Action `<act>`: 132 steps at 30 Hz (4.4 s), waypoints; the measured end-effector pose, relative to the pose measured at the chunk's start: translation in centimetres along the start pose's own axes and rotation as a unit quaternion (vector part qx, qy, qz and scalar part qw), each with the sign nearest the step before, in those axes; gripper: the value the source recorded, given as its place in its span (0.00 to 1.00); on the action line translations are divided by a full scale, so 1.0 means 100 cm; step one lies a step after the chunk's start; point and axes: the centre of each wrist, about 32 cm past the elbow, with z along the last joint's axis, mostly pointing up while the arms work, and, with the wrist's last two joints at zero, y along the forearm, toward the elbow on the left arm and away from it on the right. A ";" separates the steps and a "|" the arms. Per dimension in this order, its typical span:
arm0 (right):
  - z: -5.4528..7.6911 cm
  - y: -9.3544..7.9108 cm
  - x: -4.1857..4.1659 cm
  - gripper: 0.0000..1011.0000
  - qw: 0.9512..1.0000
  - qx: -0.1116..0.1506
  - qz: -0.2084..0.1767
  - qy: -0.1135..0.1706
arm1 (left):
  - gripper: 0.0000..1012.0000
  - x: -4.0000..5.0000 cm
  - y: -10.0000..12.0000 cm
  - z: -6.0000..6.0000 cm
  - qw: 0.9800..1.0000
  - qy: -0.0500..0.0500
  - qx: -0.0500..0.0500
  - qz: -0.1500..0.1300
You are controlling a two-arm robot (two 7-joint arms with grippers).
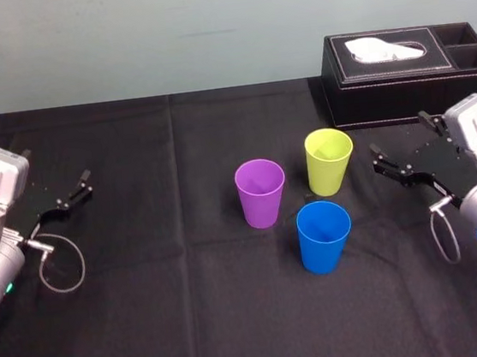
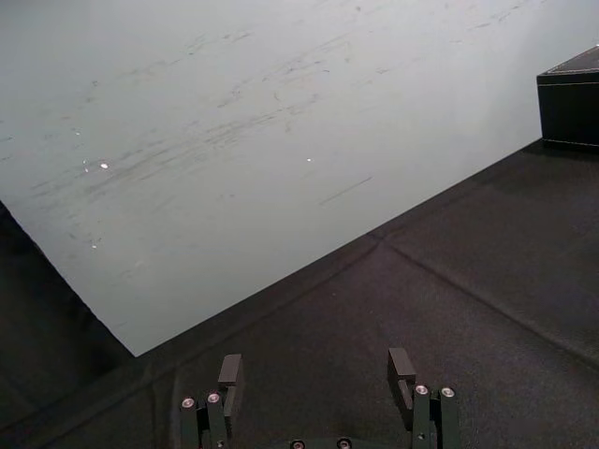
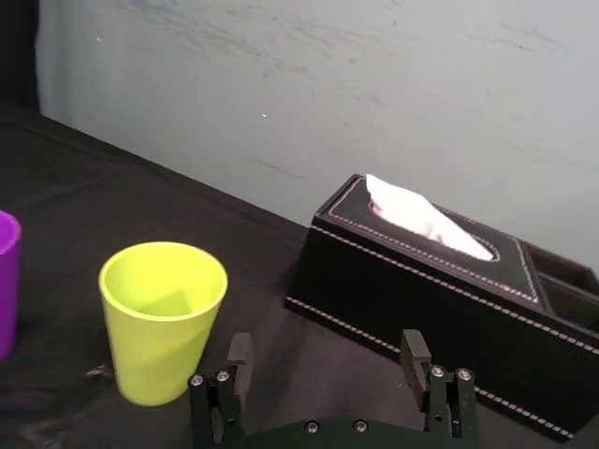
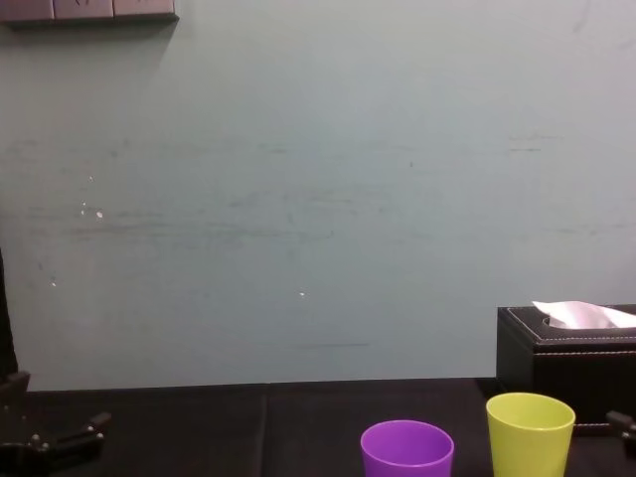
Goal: Stack the three plastic cups sequentially using one hand.
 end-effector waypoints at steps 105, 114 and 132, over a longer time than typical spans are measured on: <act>0.011 -0.037 -0.0656 0.87 0.969 -0.039 0.216 0.118 | 1.00 0.0000 0.000 0.000 1.000 0.000 0.000 0.000; 0.011 -0.037 -0.0652 0.72 0.969 -0.038 0.215 0.118 | 1.00 0.0000 0.000 0.000 1.000 0.000 0.000 0.000; 0.056 -0.042 -0.0477 0.71 0.966 0.012 0.224 0.127 | 1.00 0.0000 0.000 0.000 1.000 0.000 0.000 0.000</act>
